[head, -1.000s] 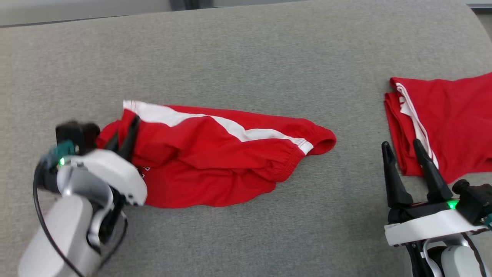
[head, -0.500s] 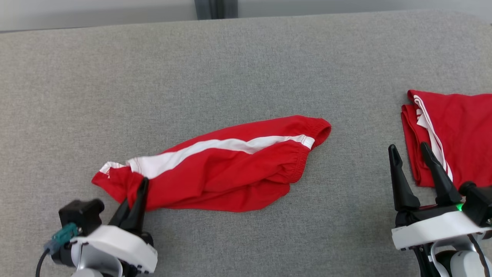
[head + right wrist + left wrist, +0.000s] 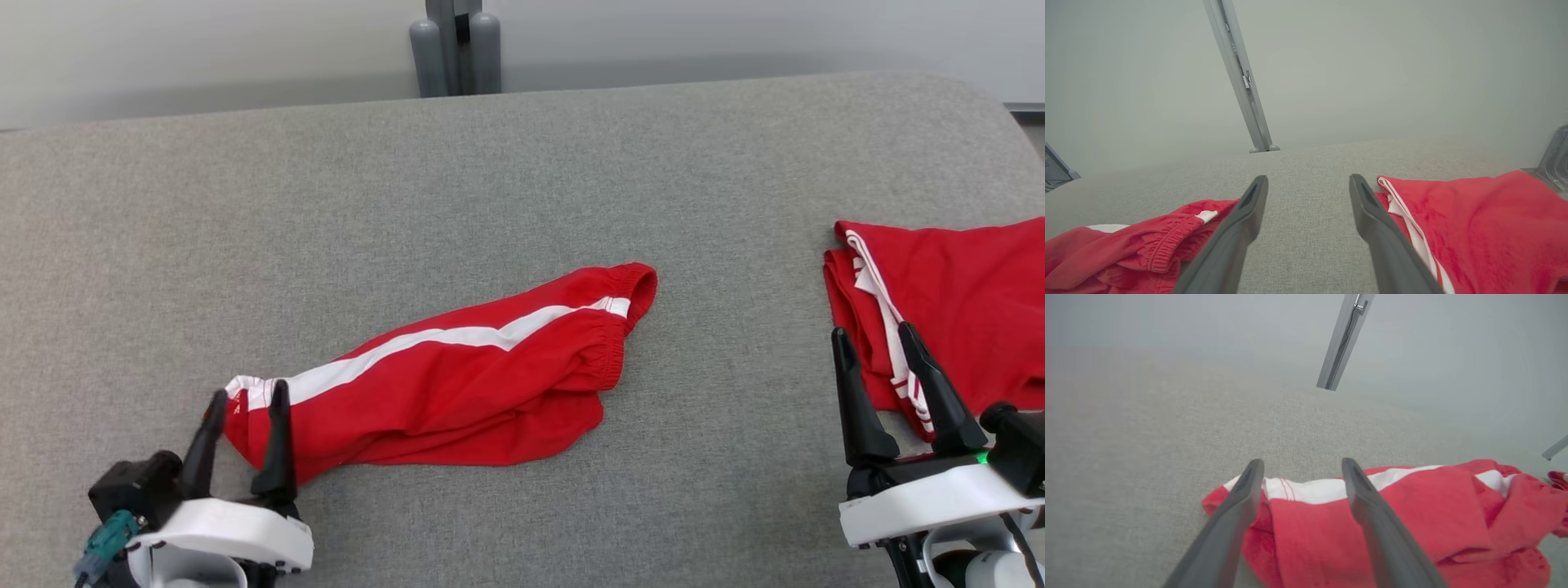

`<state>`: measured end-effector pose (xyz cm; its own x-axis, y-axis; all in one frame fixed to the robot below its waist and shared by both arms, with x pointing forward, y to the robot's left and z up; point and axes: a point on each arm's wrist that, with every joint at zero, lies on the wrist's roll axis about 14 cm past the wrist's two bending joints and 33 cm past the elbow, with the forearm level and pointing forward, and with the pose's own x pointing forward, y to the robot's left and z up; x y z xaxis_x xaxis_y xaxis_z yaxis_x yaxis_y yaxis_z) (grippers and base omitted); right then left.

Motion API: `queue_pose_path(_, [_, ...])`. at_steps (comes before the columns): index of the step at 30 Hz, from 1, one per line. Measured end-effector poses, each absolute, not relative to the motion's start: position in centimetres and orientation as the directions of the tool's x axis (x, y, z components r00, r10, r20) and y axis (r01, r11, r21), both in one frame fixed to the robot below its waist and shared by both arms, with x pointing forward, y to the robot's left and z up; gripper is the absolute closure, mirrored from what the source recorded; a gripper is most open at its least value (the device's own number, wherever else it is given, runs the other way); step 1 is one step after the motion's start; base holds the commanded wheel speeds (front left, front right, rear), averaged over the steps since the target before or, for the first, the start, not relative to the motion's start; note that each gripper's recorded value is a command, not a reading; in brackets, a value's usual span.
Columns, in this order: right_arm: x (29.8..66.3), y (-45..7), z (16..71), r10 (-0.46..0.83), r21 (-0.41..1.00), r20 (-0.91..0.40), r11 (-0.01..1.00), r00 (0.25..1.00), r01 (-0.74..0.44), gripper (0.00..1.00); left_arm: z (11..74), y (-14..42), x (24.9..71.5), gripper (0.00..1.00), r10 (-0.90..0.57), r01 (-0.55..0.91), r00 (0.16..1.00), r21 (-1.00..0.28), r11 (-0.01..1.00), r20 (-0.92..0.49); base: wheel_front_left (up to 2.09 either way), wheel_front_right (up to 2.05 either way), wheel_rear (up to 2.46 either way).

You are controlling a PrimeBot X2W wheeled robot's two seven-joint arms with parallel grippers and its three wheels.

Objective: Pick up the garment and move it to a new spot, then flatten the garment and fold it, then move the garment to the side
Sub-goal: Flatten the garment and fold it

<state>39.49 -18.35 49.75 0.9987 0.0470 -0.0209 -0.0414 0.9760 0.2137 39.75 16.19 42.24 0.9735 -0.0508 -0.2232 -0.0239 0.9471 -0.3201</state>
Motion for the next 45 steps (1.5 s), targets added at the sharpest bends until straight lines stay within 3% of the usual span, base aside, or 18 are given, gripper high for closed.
queue_pose_path(15, [39.4, -18.9, 53.3, 0.032, 0.196, 0.086, 0.979, 0.996, -0.048, 0.00, 55.1, 15.3, 44.0, 0.00, -0.039, 0.065, 0.982, -0.139, 0.988, 0.183, 0.00, 0.00, 0.00])
queue_pose_path(22, [39.0, -18.0, 53.6, 0.056, 0.191, 0.101, 0.979, 0.993, -0.075, 0.00, 56.4, 14.4, 43.4, 0.00, -0.065, 0.089, 0.975, -0.106, 0.990, 0.210, 0.00, 0.00, 0.00])
queue_pose_path(34, [38.9, -17.8, 53.0, 0.061, 0.185, 0.085, 0.980, 0.994, -0.076, 0.00, 52.2, 16.0, 41.7, 0.00, -0.070, 0.075, 0.993, -0.051, 0.996, 0.096, 0.00, 0.00, 0.00])
queue_pose_path(45, [38.9, -17.7, 52.8, 0.066, 0.181, 0.077, 0.980, 0.995, -0.079, 0.00, 51.5, 16.2, 41.1, 0.00, -0.062, 0.065, 0.995, -0.044, 0.997, 0.073, 0.00, 0.00, 0.00])
